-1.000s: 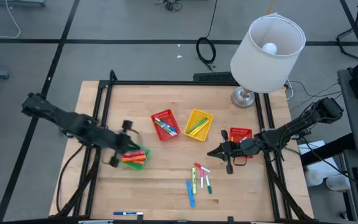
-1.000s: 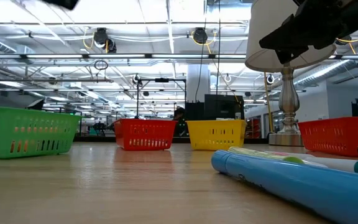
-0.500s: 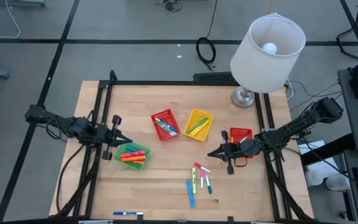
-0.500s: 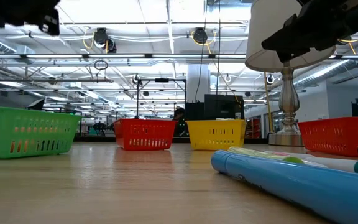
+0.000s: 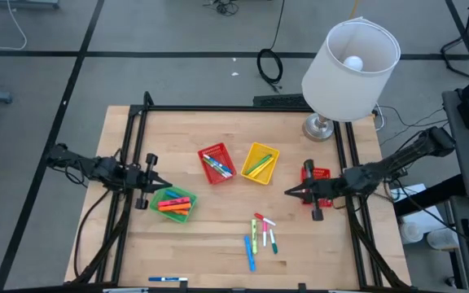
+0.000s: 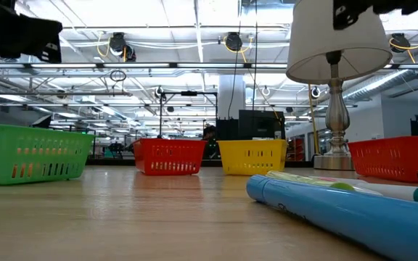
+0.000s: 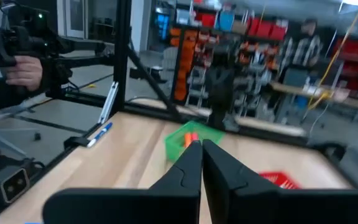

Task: Pick & Place Markers
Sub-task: Put the white and red marker into the right red bin

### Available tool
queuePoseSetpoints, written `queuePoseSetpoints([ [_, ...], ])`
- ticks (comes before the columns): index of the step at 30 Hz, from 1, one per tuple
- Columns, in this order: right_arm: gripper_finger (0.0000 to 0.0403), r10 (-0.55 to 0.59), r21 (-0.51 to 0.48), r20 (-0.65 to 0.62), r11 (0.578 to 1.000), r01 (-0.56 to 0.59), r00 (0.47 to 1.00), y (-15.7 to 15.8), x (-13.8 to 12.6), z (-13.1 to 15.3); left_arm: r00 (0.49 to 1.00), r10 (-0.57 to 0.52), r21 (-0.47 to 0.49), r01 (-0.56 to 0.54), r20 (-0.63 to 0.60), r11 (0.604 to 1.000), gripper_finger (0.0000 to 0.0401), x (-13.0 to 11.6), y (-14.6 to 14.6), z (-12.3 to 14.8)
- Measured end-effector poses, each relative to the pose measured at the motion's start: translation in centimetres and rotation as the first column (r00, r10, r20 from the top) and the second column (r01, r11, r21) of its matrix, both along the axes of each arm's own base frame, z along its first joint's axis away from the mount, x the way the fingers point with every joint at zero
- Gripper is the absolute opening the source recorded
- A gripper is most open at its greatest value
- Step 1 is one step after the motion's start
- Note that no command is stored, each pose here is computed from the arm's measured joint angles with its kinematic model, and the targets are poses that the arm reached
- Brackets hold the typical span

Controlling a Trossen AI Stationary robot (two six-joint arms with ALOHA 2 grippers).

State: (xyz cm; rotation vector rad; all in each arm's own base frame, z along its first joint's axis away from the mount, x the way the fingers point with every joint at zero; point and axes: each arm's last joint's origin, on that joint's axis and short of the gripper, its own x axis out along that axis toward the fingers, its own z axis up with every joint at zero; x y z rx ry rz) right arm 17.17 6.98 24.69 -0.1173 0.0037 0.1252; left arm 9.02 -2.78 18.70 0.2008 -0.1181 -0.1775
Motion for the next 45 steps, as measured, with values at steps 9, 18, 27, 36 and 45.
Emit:
queuePoseSetpoints([
  [9, 0.0000, -0.002, -0.132, 0.085, 0.991, 0.014, 0.996, -1.0, -2.0, 0.0, 0.997, 0.054, 0.024, -0.053, -0.053, 0.998, 0.0019, 0.2, 0.1, -0.8],
  [18, 0.0000, -0.042, -0.205, 0.212, 0.975, 0.087, 0.976, -2.2, -2.6, -3.3, 0.991, 0.134, 0.112, -0.132, -0.013, 0.985, 0.0021, 0.2, 0.3, -0.6],
  [27, 0.0000, -0.019, -0.112, 0.115, 0.993, 0.032, 0.993, -1.5, -0.7, -2.6, 0.968, 0.195, -0.018, -0.195, 0.157, 0.981, 0.0021, -0.1, 0.6, 1.4],
  [36, 0.0000, -0.046, -0.263, -0.288, 0.964, -0.032, 0.957, 5.6, 6.7, -0.3, 0.952, 0.191, -0.190, -0.148, 0.238, 0.971, 0.0021, -0.5, 0.7, 2.5],
  [45, 0.0000, -0.036, -0.184, -0.565, 0.979, -0.083, 0.825, 15.3, 13.1, 0.8, 0.976, 0.174, -0.209, -0.145, 0.128, 0.967, 0.0021, -0.2, 0.6, 1.4],
])
